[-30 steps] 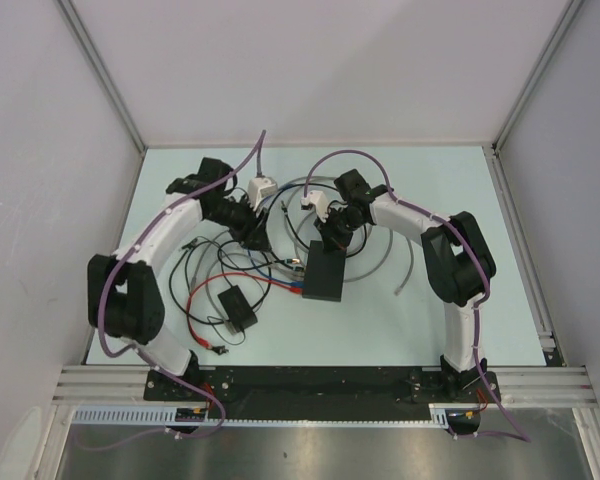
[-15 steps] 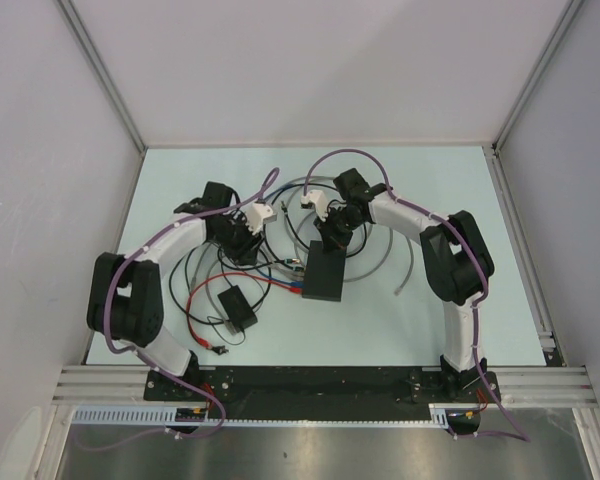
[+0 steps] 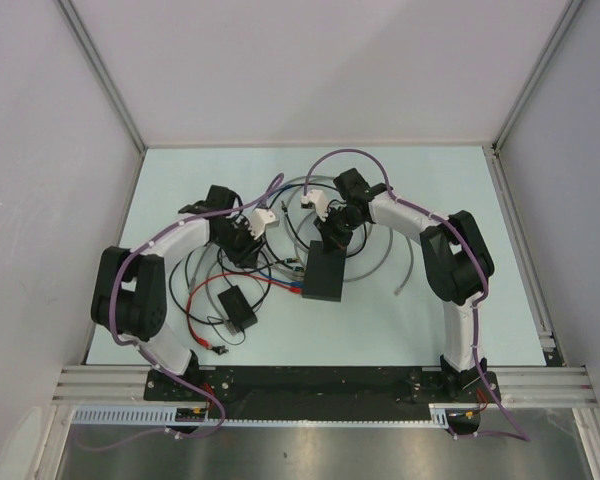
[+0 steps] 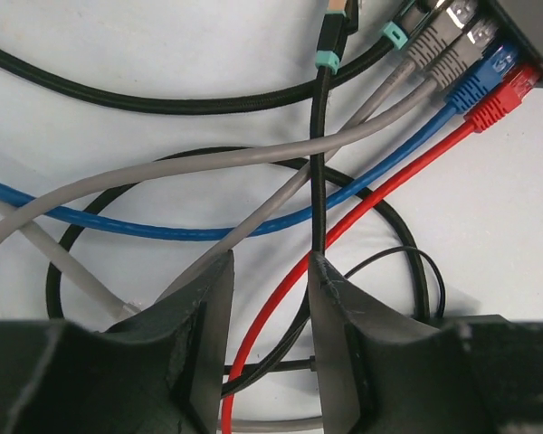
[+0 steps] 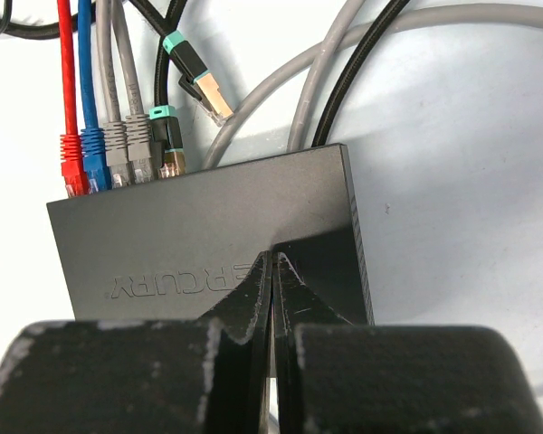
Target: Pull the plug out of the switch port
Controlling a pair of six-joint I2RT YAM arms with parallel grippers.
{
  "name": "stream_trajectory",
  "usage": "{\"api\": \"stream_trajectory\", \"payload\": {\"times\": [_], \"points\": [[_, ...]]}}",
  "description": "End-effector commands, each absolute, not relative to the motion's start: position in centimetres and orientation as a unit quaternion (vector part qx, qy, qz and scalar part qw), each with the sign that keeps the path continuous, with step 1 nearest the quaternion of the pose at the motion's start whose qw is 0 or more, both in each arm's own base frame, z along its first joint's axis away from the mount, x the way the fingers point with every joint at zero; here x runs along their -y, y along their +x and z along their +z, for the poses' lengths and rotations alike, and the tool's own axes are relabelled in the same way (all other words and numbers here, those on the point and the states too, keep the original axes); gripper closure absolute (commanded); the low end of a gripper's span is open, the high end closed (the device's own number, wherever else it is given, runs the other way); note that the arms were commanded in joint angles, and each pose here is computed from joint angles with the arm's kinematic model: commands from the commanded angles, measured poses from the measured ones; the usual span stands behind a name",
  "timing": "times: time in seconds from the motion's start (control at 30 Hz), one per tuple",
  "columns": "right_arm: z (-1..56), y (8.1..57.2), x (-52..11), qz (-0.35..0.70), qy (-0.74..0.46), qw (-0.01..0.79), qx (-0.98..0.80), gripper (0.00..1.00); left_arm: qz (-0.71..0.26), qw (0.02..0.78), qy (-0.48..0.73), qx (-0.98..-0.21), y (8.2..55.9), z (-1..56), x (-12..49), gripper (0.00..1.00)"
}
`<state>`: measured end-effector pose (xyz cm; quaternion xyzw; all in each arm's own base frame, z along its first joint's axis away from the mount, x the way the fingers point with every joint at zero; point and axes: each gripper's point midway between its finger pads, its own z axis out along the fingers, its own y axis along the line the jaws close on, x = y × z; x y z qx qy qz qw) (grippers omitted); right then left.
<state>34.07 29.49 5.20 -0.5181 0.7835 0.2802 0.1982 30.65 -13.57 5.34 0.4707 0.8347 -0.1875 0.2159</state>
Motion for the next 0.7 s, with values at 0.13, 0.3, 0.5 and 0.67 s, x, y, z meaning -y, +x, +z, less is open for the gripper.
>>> {"api": "stream_trajectory", "payload": {"times": [0.13,0.3,0.5,0.67], "points": [[-0.2,30.3,-26.4,0.255,-0.502,0.083,-0.823,1.00,-0.201,0.279,0.479,-0.808,31.1,9.6,14.9,0.61],[-0.3,30.5,-26.5,0.256,-0.500,0.086,-0.823,1.00,-0.234,0.216,0.484,-0.815,28.8,7.3,15.0,0.63],[-0.4,30.5,-26.4,0.254,-0.499,0.084,-0.824,1.00,-0.221,0.203,0.489,-0.819,28.3,5.1,14.8,0.61],[-0.3,30.5,-26.5,0.254,-0.500,0.084,-0.824,1.00,-0.211,0.192,0.489,-0.824,28.4,3.9,14.8,0.65]]}}
